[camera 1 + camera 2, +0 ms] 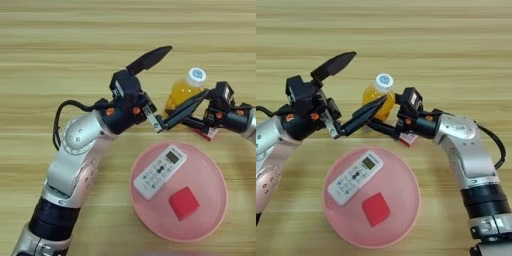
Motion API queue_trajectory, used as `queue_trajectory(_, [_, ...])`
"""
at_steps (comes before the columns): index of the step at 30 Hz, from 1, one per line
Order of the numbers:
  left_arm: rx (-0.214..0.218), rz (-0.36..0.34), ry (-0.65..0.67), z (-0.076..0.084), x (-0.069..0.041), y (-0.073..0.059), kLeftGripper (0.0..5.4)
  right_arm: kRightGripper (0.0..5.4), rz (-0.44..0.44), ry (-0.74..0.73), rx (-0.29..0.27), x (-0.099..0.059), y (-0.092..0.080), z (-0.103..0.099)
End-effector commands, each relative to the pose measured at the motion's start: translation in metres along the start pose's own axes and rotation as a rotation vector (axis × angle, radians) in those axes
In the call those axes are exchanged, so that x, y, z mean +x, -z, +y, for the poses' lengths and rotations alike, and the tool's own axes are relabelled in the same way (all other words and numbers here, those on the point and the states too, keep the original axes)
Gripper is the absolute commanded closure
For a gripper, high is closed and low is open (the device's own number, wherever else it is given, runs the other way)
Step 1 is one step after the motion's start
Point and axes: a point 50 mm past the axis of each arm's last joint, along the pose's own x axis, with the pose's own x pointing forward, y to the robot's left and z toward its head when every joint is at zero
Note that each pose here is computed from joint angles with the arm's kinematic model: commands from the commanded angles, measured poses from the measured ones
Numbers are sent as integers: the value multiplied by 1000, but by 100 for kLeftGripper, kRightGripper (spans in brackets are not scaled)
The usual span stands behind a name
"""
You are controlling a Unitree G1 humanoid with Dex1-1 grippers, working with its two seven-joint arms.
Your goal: Move the objects on the table
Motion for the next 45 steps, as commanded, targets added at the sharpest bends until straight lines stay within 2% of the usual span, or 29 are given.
queue_trajectory(1, [40, 21, -126, 18, -9, 2, 0, 197, -48, 75, -36, -11, -9, -7])
queue_trajectory(6, [66, 27, -267, 38, -20, 4, 0, 197, -33, 144, -58, -23, -10, -10])
queue_trajectory(10, [94, 40, -411, 54, -32, 10, 0, 197, 27, 230, -97, -36, -8, -15])
queue_trajectory(13, [125, 80, -483, 60, -39, 19, 0, 197, 47, 270, -105, -43, -7, -17])
queue_trajectory(16, [171, 145, -596, 70, -52, 31, 0, 197, 71, 347, -111, -52, -6, -19])
queue_trajectory(18, [168, 172, -674, 77, -60, 37, 0, 197, 87, 392, -119, -56, -5, -20])
queue_trajectory(21, [271, 263, -789, 88, -76, 47, 0, 197, 111, 472, -127, -63, -5, -23])
queue_trajectory(25, [283, 319, -865, 93, -88, 59, 0, 197, 136, 567, -123, -69, -2, -26])
queue_trajectory(28, [277, 326, -933, 99, -97, 64, 0, 197, 177, 644, -115, -76, 4, -29])
queue_trajectory(38, [289, 285, -976, 109, -103, 64, 0, 197, 329, 745, -89, -79, 29, -27])
queue_trajectory(45, [288, 272, -971, 110, -101, 65, 0, 197, 343, 805, -39, -84, 43, -27])
